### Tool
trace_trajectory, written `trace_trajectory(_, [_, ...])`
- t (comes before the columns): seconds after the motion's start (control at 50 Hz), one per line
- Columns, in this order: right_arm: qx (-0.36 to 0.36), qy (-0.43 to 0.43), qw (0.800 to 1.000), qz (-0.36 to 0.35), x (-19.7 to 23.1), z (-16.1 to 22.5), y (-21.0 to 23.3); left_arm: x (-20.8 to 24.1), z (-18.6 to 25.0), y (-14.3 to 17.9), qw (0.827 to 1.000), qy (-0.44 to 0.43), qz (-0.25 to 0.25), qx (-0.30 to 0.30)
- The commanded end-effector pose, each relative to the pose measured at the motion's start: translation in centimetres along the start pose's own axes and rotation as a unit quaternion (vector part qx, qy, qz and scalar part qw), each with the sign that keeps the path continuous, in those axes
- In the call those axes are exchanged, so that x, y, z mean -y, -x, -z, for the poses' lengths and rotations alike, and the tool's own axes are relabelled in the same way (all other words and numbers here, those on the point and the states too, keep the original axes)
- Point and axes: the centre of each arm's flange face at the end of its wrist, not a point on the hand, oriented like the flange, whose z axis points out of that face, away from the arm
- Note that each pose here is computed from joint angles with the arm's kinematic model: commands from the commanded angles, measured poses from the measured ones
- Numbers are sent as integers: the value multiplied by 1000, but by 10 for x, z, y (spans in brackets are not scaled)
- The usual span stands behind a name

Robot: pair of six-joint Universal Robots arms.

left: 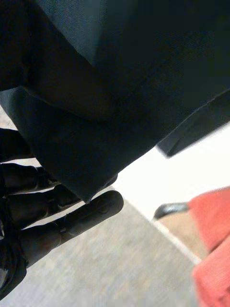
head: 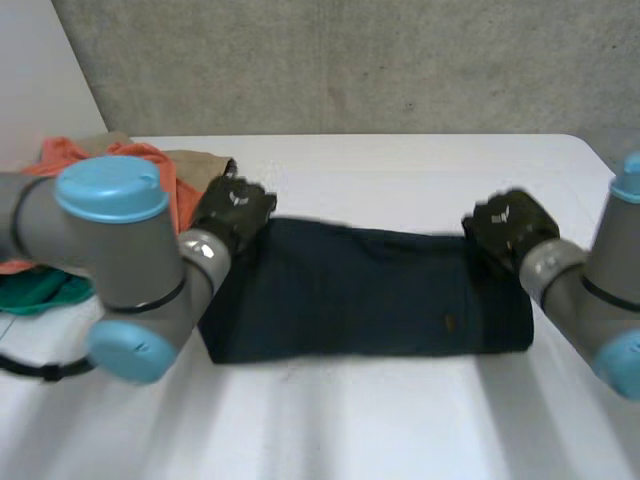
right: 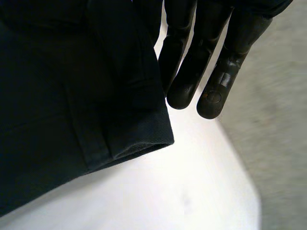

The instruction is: Fold the laundry.

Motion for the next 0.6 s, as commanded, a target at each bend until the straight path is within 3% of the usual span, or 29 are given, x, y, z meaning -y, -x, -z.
trace_trajectory(0.02, [-77,-49,996,16,-3,-75,-4,-22,-71,-10,992,-50,-97,56])
trace_trajectory(0.12, [-101,-70,992,39,-16,-113,10,-45,-94,-25,989,-60,-121,58])
trace_trajectory(0.22, [-108,-70,991,39,-16,-118,22,-39,-91,-30,988,-74,-116,64])
trace_trajectory(0.34, [-111,-81,990,-41,12,-73,-5,-4,-52,-21,989,-91,-100,60])
trace_trajectory(0.44, [-66,-52,991,-102,24,-21,-15,22,-15,-5,991,-105,-58,62])
trace_trajectory(0.54, [27,51,986,-157,-7,11,3,28,18,1,993,-104,-3,51])
trace_trajectory(0.6, [44,80,981,-170,-23,17,10,23,33,-1,995,-94,24,38])
